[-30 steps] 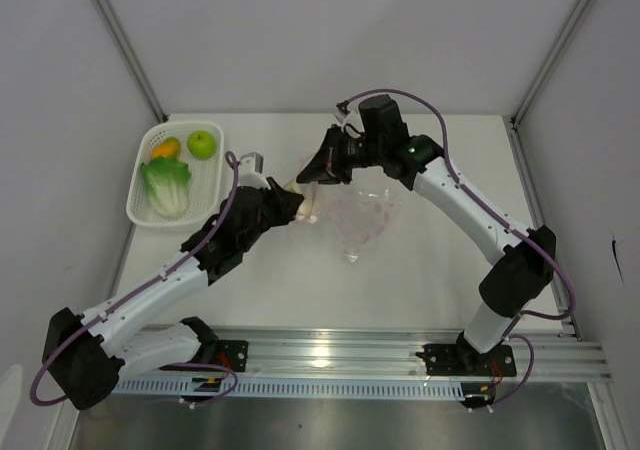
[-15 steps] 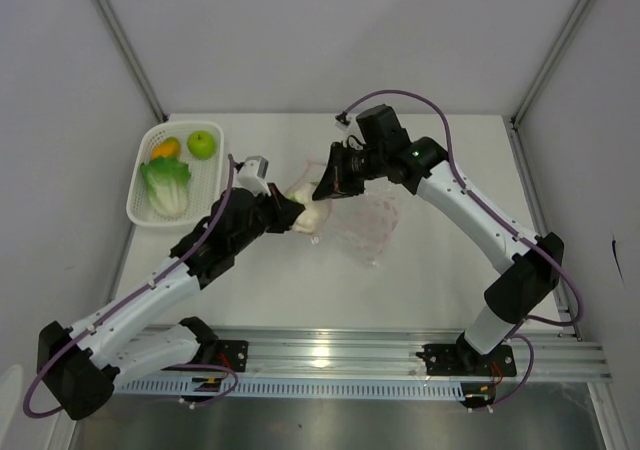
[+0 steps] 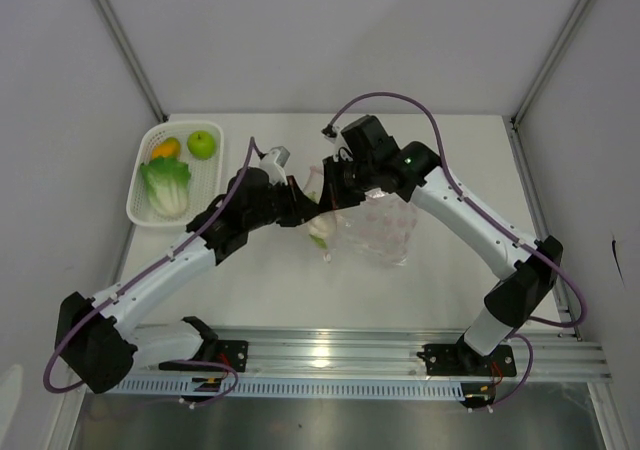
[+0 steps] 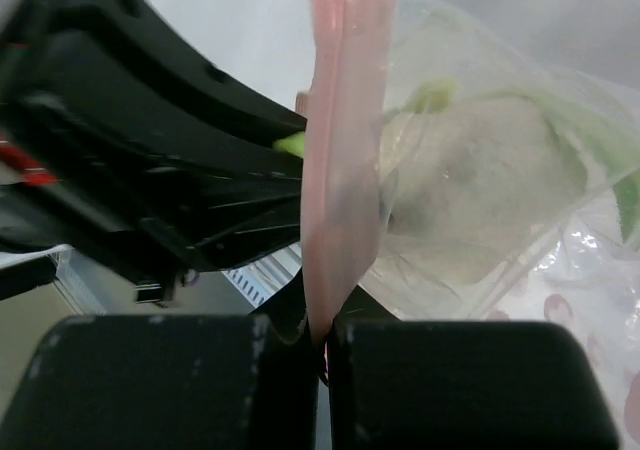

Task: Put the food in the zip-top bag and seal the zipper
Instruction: Place the fake vegetable in the zipper food storage bag.

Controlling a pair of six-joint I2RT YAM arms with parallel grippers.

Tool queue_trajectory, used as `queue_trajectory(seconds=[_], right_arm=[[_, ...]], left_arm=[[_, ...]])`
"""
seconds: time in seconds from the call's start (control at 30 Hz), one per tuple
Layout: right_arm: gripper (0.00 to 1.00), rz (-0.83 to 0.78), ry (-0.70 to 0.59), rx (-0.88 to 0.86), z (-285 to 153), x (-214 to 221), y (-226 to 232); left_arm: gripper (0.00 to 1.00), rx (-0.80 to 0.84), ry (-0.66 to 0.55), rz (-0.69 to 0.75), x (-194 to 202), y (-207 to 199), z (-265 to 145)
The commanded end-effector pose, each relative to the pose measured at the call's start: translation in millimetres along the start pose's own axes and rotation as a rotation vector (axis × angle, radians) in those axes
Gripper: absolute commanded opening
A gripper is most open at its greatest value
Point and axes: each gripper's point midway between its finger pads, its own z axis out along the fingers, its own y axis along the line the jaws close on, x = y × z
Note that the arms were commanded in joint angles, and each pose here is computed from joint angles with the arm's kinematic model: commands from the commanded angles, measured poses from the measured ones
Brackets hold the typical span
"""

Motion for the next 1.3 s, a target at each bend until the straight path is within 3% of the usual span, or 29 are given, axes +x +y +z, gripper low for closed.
queue_trajectory(seconds=[0.0, 0.07, 0.1, 0.17, 0.2, 0.3, 0.37, 0.4, 0.67, 0.87, 1.07, 1.27], right_arm=[[0.0, -0.048, -0.087, -0.013, -13, -26, 17], [0.0, -0.048, -0.113, -0.029, -17, -35, 24], [0.0, -0.047, -0.117, -0.041, -17, -38, 27], [0.0, -0.037, -0.123, -0.043, -17, -41, 28], [0.0, -0.036, -0.122, -0.039, -16, -41, 27], [0.0, -0.028, -0.115, -0.011, -16, -39, 19], [0.0, -0.024, -0.116, -0.012, -18, -37, 16], [0.0, -0.022, -0.116, -0.012, -18, -36, 15], [0.0, -0.014, -0.112, -0.003, -26, -27, 3], [0.0, -0.016, -0.105, -0.006, -28, -22, 2], [0.0, -0.017, -0.119, -0.007, -34, -23, 4], [0.0, -0.011, -0.123, -0.023, -33, -24, 8]], left_arm=[[0.07, 0.102, -0.002, -0.084, -7, -27, -4], [0.11, 0.102, -0.014, -0.17, -5, -28, -2], [0.2, 0.103, -0.009, -0.213, 2, -23, -1], [0.29, 0.242, -0.103, -0.278, -19, -50, -9], [0.44, 0.254, -0.097, -0.297, -10, -45, -8], [0.75, 0.239, -0.084, -0.258, -18, -50, -8], [0.87, 0.194, -0.046, -0.215, -11, -44, -7], [0.99, 0.196, -0.056, -0.199, -13, -45, -10], [0.99, 0.047, -0.274, 0.001, -28, -31, -59], [0.99, -0.067, -0.315, 0.032, -30, -8, -80], [0.83, -0.149, -0.223, 0.028, -8, 13, -67], [0.54, -0.159, -0.159, 0.01, 14, 24, -55]])
